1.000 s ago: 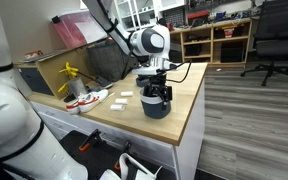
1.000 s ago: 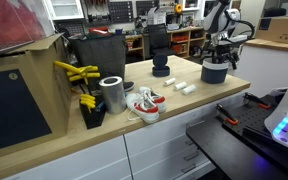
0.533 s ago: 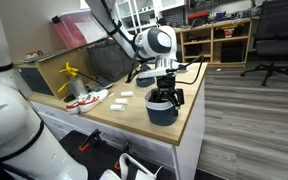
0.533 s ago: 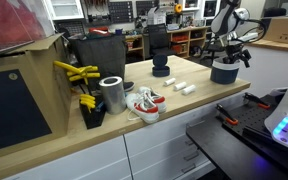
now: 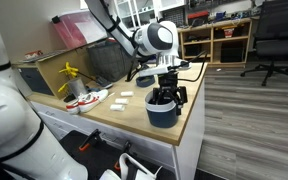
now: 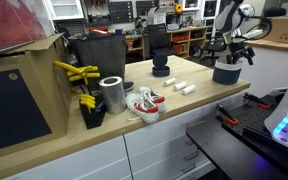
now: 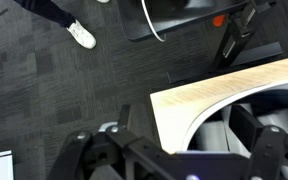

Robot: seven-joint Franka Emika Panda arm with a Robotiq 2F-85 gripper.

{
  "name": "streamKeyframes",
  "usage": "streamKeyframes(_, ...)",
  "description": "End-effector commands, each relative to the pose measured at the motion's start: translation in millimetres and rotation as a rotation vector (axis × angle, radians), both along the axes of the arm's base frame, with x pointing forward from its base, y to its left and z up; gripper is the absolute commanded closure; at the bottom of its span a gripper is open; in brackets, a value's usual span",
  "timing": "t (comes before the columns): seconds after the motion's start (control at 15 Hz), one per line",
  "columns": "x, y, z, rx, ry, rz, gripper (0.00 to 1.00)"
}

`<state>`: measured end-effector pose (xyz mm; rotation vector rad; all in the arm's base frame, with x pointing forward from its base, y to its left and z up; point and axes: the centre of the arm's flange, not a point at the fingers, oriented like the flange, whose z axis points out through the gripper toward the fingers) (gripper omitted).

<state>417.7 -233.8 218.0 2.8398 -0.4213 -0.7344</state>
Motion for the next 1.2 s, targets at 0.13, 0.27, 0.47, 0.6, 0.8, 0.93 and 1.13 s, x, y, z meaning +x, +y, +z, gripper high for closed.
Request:
streamKeyframes(0.13, -5.7, 21.8, 34.3, 0.037, -0.097, 0.013, 0.0)
streamKeyframes(0.27, -3.1, 25.5, 46.2, 0.049, -0.125, 0.014, 0.0)
streamKeyframes(0.47, 4.1, 27.0, 66.2, 0.055, -0.168, 0.001, 0.0)
streamKeyframes(0.6, 9.7, 26.7, 80.7, 0.058, -0.201, -0.009, 0.0)
streamKeyframes(0.8, 20.0, 30.7, 94.3, 0.067, -0.245, -0.02, 0.0)
streamKeyframes(0.93, 28.1, 35.5, 97.9, 0.083, -0.264, -0.017, 0.0)
streamKeyframes(1.13, 38.2, 41.2, 99.6, 0.096, -0.276, -0.001, 0.0)
